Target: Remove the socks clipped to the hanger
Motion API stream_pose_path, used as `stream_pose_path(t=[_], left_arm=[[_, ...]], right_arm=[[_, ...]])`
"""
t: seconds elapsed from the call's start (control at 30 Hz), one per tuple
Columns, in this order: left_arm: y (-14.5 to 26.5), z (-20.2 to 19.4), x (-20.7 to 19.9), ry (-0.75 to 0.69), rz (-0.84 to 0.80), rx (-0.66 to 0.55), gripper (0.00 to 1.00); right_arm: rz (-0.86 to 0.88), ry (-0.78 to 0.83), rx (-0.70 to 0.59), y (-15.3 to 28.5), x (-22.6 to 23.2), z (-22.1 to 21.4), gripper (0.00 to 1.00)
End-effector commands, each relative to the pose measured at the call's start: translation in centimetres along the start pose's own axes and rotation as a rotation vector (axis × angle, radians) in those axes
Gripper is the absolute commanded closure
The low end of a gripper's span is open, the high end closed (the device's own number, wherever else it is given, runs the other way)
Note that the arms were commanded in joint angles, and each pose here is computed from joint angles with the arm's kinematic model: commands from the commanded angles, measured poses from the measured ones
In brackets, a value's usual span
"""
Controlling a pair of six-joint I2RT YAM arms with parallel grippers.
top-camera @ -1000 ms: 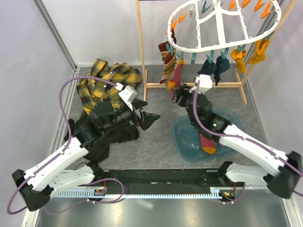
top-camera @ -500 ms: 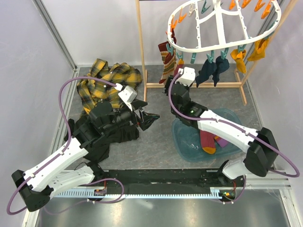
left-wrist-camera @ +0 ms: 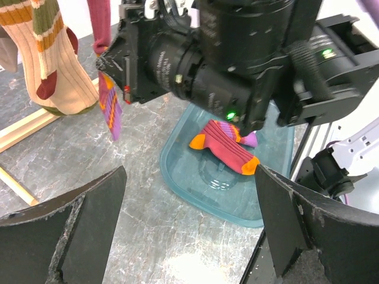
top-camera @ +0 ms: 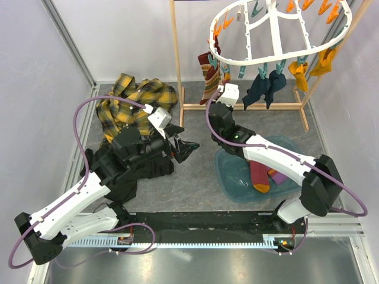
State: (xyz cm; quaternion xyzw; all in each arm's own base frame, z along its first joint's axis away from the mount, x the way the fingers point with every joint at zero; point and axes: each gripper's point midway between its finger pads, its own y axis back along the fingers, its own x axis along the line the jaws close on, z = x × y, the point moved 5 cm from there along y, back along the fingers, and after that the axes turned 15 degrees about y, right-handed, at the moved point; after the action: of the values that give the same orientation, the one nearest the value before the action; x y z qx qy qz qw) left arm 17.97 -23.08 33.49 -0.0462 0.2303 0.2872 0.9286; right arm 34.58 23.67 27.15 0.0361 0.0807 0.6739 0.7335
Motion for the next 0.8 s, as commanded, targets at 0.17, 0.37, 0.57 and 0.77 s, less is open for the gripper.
stream_pose_path(t=[0.17,0.37,0.57,0.77], left_arm=[[-0.6,0.8,1.1,-0.064,0.067,-0.041,0.04],[-2.9,2.3,0.7,-0.056,0.069,-0.04,0.06],[-5.9,3.4,0.4,-0.094,0.044,-0.016,0.06],[-8.9,1.7,1.5,-0.125,0.032,0.048,0.09]], right_arm=[[0.384,-0.071,-0.106,6.8,-1.6,5.9,1.0],[0.533,-0.121,-0.148,9.6,-2.1,7.5,1.0],[0.635,-0.188,-0.171,11.7,-2.2,8.8,1.0],[0.675,-0.2,-0.178,12.3,-2.2,8.8,1.0]])
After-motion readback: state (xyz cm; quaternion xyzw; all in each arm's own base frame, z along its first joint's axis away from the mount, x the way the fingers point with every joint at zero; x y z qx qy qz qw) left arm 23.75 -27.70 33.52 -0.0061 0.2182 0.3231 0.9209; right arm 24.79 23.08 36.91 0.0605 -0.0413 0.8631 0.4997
